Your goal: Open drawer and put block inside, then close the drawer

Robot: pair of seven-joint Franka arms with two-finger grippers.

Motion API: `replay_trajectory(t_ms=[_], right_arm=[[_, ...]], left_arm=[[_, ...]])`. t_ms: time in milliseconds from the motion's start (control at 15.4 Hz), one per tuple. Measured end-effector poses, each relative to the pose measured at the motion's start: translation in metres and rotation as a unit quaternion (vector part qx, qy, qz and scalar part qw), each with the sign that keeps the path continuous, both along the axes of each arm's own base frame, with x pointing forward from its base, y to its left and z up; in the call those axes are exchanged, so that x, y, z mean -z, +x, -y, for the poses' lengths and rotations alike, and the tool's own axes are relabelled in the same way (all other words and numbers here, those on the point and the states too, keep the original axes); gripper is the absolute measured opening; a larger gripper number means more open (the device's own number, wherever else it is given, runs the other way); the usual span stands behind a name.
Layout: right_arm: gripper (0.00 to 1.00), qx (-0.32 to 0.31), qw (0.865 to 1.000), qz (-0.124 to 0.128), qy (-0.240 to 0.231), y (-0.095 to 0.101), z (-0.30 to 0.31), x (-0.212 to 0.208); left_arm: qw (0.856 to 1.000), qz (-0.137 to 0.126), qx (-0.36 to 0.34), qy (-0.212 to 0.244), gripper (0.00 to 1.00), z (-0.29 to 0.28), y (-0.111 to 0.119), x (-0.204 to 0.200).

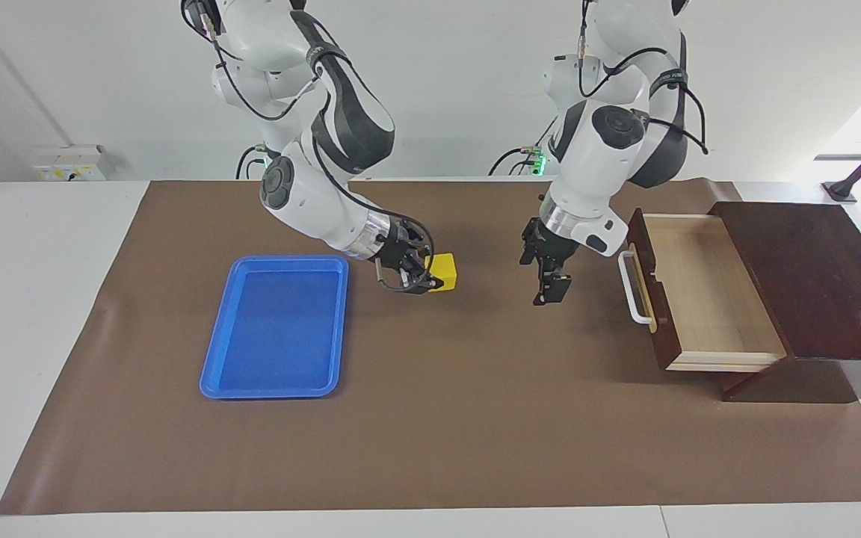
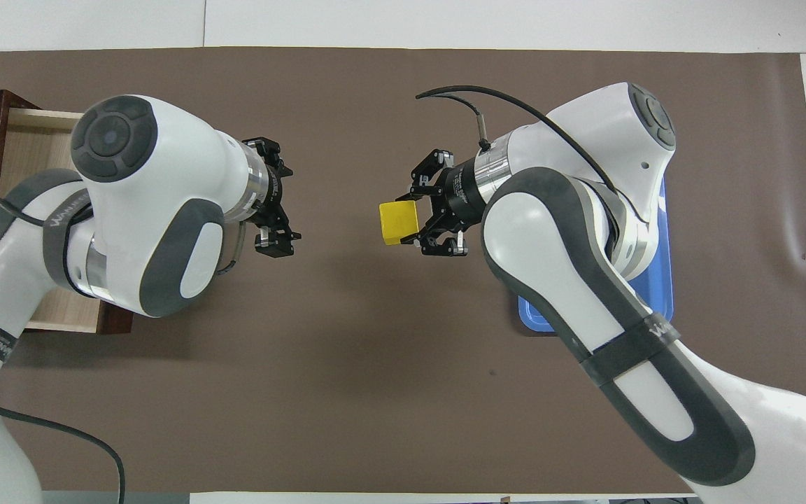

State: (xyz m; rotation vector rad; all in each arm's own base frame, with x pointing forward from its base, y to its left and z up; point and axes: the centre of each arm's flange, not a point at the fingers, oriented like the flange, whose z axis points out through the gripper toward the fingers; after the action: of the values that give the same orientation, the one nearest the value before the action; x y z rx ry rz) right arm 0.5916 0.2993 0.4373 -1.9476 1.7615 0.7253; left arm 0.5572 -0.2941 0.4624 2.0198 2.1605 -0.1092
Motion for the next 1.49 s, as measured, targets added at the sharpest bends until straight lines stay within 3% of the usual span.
replay_trajectory(t_ms=[324, 1102, 1296, 1361, 1491], right_arm=[[0.55, 0.005, 1.000, 0.011, 0.000, -0.008, -0.023, -0.001], [0.55, 0.005, 1.000, 0.011, 0.000, -0.008, -0.023, -0.001], [0.55, 0.005, 1.000, 0.011, -0.001, -0.008, -0.023, -0.001], [0.55, 0.003, 1.000, 0.012, -0.001, -0.008, -0.023, 0.000], [0.55, 0.003, 1.000, 0.012, -0.001, -0.008, -0.022, 0.000]], left_arm=[[1.000, -0.010, -0.021, -0.018, 1.00, 0.050, -0.023, 0.008], [0.998, -0.022, -0.049, -0.023, 0.97, 0.077, -0.042, 0.008], [0.998, -0.023, -0.052, -0.023, 0.63, 0.077, -0.042, 0.009], [0.998, -0.023, -0.049, -0.022, 0.56, 0.077, -0.042, 0.009], [0.998, -0.023, -0.049, -0.022, 0.56, 0.077, -0.042, 0.010]])
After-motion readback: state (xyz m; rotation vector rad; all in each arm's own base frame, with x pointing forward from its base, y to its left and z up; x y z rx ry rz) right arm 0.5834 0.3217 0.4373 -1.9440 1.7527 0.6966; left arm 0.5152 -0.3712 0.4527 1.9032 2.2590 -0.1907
